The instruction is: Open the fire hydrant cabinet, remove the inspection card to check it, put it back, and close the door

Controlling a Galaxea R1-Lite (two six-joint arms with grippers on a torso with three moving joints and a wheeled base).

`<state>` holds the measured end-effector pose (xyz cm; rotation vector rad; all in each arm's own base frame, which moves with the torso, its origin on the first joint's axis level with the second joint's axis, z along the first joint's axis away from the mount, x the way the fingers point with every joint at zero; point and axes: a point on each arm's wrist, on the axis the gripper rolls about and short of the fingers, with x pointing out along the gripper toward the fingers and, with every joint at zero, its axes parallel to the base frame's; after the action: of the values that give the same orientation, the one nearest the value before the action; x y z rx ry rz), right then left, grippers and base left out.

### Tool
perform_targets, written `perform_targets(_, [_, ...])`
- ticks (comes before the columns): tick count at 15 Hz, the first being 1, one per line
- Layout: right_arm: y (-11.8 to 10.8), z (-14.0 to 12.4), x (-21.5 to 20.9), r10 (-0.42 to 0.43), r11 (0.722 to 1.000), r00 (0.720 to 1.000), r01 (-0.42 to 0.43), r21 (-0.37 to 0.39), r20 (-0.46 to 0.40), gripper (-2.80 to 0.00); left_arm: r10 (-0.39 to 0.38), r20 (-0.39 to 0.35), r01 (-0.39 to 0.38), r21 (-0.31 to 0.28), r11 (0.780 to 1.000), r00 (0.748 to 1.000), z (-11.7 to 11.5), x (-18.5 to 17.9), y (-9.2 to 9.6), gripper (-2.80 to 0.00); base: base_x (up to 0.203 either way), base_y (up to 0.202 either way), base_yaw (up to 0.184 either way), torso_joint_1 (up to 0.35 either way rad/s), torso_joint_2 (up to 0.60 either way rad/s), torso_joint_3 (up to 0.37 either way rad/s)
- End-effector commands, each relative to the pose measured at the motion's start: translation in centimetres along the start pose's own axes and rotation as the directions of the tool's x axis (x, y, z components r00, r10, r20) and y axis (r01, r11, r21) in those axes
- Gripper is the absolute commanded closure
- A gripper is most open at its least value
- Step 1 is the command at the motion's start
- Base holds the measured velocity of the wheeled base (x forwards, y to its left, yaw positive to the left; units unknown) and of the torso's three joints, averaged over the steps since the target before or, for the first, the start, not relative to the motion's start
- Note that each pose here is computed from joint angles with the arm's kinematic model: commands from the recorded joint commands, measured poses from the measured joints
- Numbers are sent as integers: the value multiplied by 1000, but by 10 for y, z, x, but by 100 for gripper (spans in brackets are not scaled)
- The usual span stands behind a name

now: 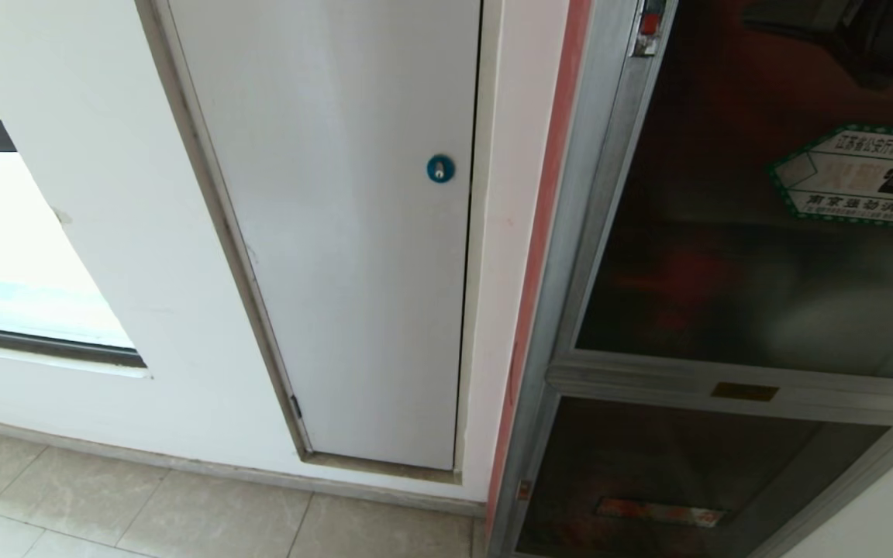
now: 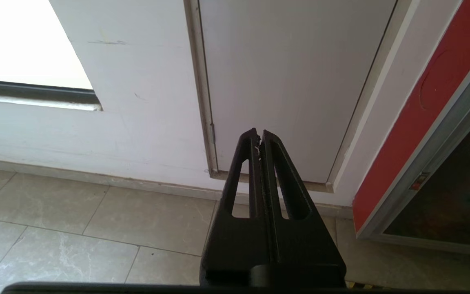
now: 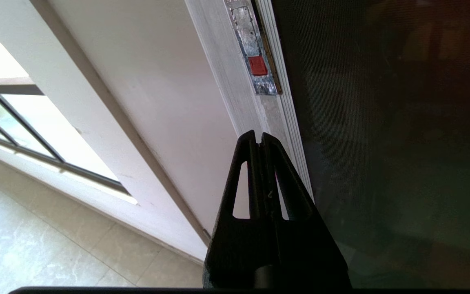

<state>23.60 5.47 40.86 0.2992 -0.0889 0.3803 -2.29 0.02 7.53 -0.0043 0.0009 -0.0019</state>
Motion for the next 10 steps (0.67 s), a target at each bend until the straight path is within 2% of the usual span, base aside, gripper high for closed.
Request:
perform_targets(1, [6,5,-27,6,1000,1000,-6,-3,22,0,0,-1,0,0,1000,1000,0,0,0,0,0,0,0,0,0,0])
perform_targets(5, [9,4,-51,-3,1000,1000,3,-6,24,0,0,-1,0,0,1000,1000,0,0,0,0,0,0,0,0,0,0])
perform_targets(10, [10,1,-79,-77,997,995,77,-1,59,0,0,-2,0,0,1000,1000,0,0,0,0,0,0,0,0,0,0])
